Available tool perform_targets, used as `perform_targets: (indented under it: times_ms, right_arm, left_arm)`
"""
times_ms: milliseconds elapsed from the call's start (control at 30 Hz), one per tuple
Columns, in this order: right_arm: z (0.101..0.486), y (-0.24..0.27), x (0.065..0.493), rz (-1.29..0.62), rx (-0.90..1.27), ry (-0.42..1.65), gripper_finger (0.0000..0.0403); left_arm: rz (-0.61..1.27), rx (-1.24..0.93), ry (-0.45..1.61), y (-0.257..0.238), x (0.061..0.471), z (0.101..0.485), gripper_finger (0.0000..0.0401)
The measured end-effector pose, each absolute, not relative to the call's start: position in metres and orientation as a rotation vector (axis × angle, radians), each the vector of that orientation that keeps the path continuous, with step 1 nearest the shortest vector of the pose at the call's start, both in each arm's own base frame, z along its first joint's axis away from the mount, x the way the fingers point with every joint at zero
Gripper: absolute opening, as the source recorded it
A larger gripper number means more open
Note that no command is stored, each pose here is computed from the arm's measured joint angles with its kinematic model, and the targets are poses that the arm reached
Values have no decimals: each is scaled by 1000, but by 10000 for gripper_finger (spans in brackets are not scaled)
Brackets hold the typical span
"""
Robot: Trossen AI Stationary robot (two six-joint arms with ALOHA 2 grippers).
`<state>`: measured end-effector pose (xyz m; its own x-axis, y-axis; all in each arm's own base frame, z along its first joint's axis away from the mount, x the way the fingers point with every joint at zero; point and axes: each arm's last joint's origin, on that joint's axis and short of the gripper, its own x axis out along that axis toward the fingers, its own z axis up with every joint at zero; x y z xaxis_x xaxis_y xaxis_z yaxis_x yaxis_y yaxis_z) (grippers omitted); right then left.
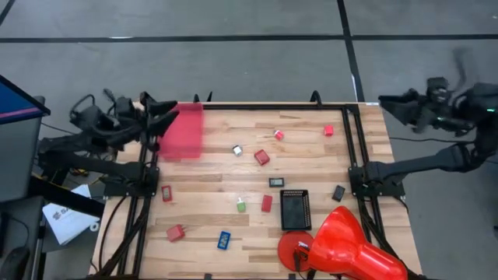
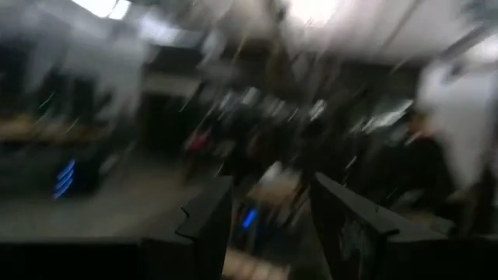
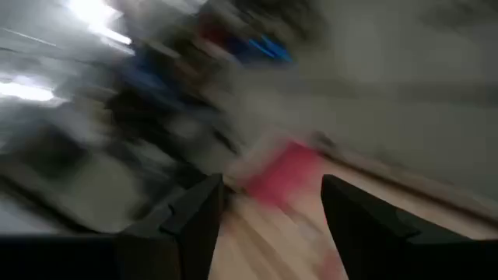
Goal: Pick & Place Office items
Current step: Put the pink charger adapter into the pink bin
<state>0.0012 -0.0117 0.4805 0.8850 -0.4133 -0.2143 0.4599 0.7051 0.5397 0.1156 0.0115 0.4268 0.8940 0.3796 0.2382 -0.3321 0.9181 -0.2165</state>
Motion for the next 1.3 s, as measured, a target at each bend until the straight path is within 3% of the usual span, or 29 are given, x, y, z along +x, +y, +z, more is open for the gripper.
perform_targets:
  times_ms: [100, 233, 367, 600, 833, 1033, 1300]
  right_arm:
    - [468, -13, 8, -735, 742, 351, 207]
    - [459, -14, 35, -755, 835, 381, 195]
    - [426, -19, 70, -870, 779, 595, 188]
    - [344, -30, 123, -980, 693, 931, 202]
    - [276, -63, 144, -1192, 724, 1059, 205]
    - [251, -106, 141, -1266, 825, 1123, 226]
    - [235, -152, 143, -1250, 916, 1057, 269]
  left_arm:
    - [394, -226, -115, 12, 111, 432, 166]
    - [381, -320, 57, 11, 111, 426, 166]
    - [374, -391, 164, 10, 123, 412, 166]
    - [258, -353, 39, 3, 167, 412, 166]
    - [223, -285, -144, 2, 188, 426, 166]
    - [190, -298, -250, 1, 187, 436, 166]
    - [181, -324, -293, 1, 185, 441, 166]
